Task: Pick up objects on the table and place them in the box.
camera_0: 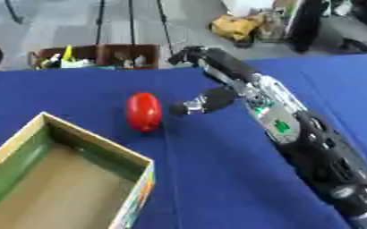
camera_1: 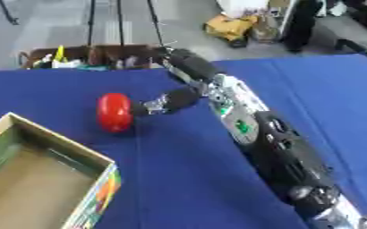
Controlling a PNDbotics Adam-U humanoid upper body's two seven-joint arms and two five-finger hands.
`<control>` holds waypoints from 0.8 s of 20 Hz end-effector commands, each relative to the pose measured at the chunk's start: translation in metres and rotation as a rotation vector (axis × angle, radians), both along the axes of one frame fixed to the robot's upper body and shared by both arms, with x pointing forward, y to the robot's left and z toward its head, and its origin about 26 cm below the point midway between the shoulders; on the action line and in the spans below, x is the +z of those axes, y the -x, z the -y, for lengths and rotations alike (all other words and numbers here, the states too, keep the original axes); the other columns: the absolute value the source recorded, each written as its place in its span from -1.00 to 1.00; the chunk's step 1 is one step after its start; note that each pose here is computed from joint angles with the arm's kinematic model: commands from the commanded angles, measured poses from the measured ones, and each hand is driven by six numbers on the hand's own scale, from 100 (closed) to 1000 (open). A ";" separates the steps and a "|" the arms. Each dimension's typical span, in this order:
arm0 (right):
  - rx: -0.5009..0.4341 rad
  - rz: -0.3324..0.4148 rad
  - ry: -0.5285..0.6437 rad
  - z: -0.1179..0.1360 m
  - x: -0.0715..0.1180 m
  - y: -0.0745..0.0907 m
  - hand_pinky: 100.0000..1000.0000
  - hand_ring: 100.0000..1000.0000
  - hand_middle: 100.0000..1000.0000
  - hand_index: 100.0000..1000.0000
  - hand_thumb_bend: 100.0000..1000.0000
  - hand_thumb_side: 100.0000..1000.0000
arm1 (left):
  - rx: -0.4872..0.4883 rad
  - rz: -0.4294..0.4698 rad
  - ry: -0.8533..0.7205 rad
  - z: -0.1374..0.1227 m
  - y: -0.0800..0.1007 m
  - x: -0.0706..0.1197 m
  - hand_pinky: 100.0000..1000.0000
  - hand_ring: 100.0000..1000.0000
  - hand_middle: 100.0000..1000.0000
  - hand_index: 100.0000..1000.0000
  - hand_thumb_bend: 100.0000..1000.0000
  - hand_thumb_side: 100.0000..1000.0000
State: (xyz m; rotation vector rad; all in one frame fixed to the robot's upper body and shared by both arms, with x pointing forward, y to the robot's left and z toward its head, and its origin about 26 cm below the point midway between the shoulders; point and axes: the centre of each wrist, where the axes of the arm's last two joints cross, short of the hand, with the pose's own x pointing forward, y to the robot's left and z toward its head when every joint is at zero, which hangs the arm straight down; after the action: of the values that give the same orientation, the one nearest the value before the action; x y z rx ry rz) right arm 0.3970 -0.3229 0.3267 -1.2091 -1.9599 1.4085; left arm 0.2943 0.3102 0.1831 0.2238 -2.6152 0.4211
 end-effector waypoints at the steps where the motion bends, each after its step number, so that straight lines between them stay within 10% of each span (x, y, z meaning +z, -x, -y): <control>1: 0.018 0.028 0.018 -0.003 0.013 0.003 0.35 0.61 0.52 0.75 0.67 0.94 | 0.002 0.025 -0.016 -0.001 0.003 0.008 -0.45 -0.05 0.01 0.41 -1.00 0.50; 16: 0.046 -0.032 0.039 -0.010 0.008 -0.003 0.34 0.61 0.52 0.75 0.70 0.88 | -0.009 0.030 -0.014 0.000 0.002 0.011 -0.45 -0.05 0.01 0.40 -1.00 0.50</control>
State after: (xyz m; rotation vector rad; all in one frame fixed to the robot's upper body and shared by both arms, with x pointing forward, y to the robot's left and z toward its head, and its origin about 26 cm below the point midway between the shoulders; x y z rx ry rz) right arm 0.4028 -0.3105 0.3225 -1.1353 -1.9469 1.4871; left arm 0.2955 0.3091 0.1859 0.2115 -2.6148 0.4200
